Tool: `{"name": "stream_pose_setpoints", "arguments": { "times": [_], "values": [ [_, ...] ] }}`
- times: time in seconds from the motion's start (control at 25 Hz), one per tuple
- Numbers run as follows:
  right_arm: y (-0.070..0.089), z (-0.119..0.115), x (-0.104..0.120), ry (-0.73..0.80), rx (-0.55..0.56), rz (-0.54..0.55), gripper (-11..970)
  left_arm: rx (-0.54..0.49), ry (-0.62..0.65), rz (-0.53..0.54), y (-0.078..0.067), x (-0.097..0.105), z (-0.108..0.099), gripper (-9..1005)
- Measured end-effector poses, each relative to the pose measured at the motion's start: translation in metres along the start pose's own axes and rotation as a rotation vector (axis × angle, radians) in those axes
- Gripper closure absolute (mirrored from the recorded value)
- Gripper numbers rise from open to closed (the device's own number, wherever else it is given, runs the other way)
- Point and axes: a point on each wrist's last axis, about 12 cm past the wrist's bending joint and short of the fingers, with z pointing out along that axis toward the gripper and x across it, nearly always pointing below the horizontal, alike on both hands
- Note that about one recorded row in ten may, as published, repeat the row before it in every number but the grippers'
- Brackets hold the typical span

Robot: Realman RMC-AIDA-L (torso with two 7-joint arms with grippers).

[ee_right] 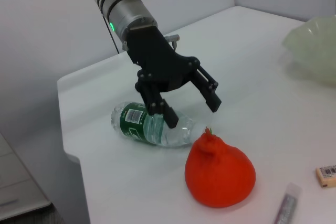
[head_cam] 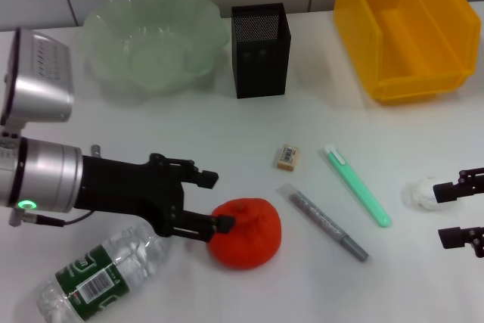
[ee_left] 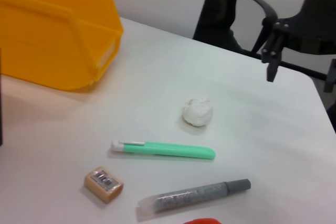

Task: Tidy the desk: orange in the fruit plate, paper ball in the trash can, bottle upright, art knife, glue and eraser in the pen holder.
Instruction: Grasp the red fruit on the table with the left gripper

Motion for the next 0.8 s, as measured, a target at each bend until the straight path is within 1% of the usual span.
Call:
{"name": "stream_pose_setpoints", "arguments": {
  "times": [0.24, 0.28, 0.32, 0.36, 0.44, 0.48, 0.56, 0.8],
  "values": [
    [0.0, 0.0, 0.0, 0.006, -0.003, 0.002, 268, 0.008, 0.01, 0.005, -0.004, 0.003, 0.01, 220],
    [0.0, 0.0, 0.0, 0.01, -0.004, 0.006, 268, 0.004, 0.022, 0.007, -0.005, 0.005, 0.02, 220],
    [0.0, 0.001, 0.001, 0.015, -0.006, 0.01, 268, 0.004, 0.022, 0.007, -0.005, 0.005, 0.02, 220],
    [0.0, 0.001, 0.001, 0.019, -0.007, 0.014, 268, -0.001, 0.02, 0.006, -0.006, 0.005, 0.026, 220],
    [0.0, 0.001, 0.002, 0.026, -0.009, 0.022, 268, -0.001, 0.02, 0.006, -0.006, 0.005, 0.026, 220],
    [0.001, 0.001, 0.002, 0.027, -0.01, 0.023, 268, -0.019, 0.012, -0.002, -0.005, 0.006, 0.03, 220],
    [0.002, -0.001, 0.003, 0.026, -0.007, 0.027, 268, -0.036, 0.017, -0.007, -0.004, 0.009, 0.032, 221],
    [0.003, -0.003, 0.004, 0.031, 0.005, 0.022, 268, -0.033, 0.036, -0.02, -0.003, 0.012, 0.037, 221]
  ]
}}
